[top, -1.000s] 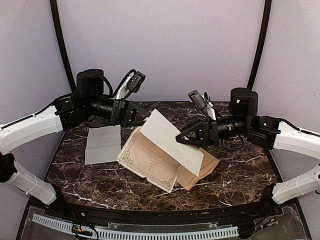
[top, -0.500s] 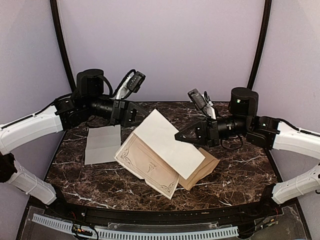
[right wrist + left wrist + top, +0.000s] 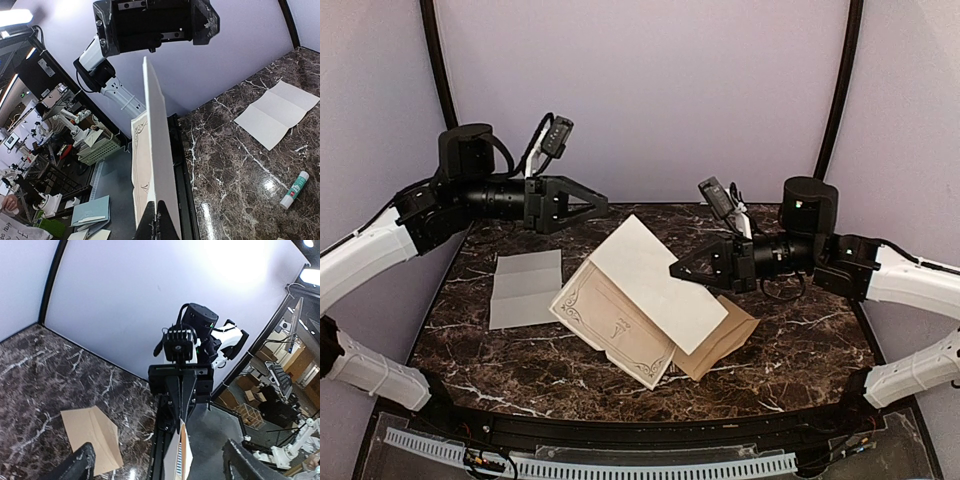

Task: Place the letter into the envelope and seal it
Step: Fold the letter.

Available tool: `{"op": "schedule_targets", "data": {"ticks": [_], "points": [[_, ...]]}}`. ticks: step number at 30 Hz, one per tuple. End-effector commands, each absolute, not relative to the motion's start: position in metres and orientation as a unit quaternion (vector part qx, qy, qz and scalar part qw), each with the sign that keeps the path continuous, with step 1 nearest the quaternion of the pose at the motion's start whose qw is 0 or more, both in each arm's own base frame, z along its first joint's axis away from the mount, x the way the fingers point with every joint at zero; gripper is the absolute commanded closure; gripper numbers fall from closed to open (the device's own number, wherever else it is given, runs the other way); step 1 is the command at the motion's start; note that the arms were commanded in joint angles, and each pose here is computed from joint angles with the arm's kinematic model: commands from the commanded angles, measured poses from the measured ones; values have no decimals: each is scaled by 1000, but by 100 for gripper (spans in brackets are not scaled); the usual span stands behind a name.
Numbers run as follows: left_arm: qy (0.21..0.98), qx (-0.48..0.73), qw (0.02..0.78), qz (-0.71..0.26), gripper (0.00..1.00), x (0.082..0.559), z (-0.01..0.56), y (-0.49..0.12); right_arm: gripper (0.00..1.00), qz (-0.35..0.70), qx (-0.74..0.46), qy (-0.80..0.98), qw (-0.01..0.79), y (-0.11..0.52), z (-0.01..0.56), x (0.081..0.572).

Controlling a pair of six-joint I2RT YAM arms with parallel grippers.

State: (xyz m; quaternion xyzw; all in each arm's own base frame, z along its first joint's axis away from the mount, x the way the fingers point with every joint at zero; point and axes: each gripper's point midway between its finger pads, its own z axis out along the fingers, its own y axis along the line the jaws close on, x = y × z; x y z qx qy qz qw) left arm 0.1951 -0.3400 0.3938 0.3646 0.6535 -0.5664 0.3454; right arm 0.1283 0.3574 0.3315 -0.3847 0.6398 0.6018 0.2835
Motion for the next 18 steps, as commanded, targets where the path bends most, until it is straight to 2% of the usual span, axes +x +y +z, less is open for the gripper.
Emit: {"op": "schedule_targets", "data": {"ticks": [1, 7, 18], "points": [[633, 356, 404, -556, 10, 197, 428, -325, 100, 604, -387, 628, 301, 356, 338, 127], [651, 366, 373, -552, 7, 205, 414, -337, 100, 605, -388, 630, 295, 358, 336, 126], [658, 409, 302, -554, 4, 190, 386, -374, 100, 601, -385, 638, 288, 357, 329, 126]]}}
